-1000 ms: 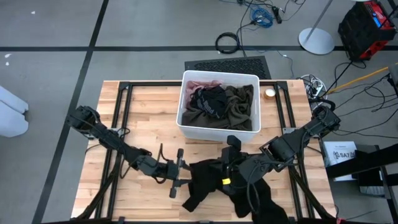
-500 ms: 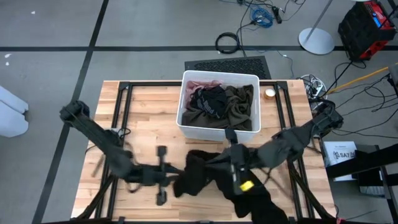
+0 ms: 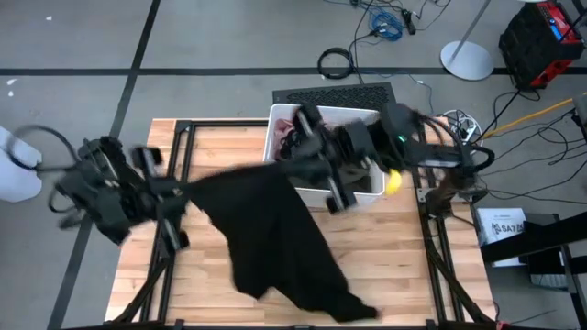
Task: Sort clothes
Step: Fold the black jacket
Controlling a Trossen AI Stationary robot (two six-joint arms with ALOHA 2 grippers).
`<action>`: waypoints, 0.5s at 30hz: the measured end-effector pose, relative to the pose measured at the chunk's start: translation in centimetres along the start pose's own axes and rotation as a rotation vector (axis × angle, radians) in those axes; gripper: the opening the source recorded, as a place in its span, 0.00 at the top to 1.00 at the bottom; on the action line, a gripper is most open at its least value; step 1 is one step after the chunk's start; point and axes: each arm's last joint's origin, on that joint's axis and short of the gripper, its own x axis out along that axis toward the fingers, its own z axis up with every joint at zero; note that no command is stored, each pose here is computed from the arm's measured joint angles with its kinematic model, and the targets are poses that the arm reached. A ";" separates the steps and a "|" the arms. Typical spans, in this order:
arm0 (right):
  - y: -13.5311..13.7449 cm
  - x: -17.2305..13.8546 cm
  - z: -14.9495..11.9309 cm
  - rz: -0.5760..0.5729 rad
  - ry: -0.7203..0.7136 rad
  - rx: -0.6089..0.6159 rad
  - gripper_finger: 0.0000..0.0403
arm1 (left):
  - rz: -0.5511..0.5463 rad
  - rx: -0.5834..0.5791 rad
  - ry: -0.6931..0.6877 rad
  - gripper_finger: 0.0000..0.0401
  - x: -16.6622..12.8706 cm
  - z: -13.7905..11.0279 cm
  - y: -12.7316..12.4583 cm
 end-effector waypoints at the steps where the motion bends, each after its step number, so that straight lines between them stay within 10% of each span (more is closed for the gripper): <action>1: -1.3 0.3 -0.1 0.009 -0.024 -0.001 1.00 | 0.019 0.019 0.006 0.98 0.2 0.7 0.9; 9: -10.0 -1.2 -3.1 0.068 -0.246 0.096 1.00 | 0.083 0.084 0.023 0.98 1.0 4.7 6.2; 15: -8.6 -0.8 -2.8 0.189 -0.219 0.155 1.00 | -0.047 0.070 0.073 0.98 1.2 3.7 3.8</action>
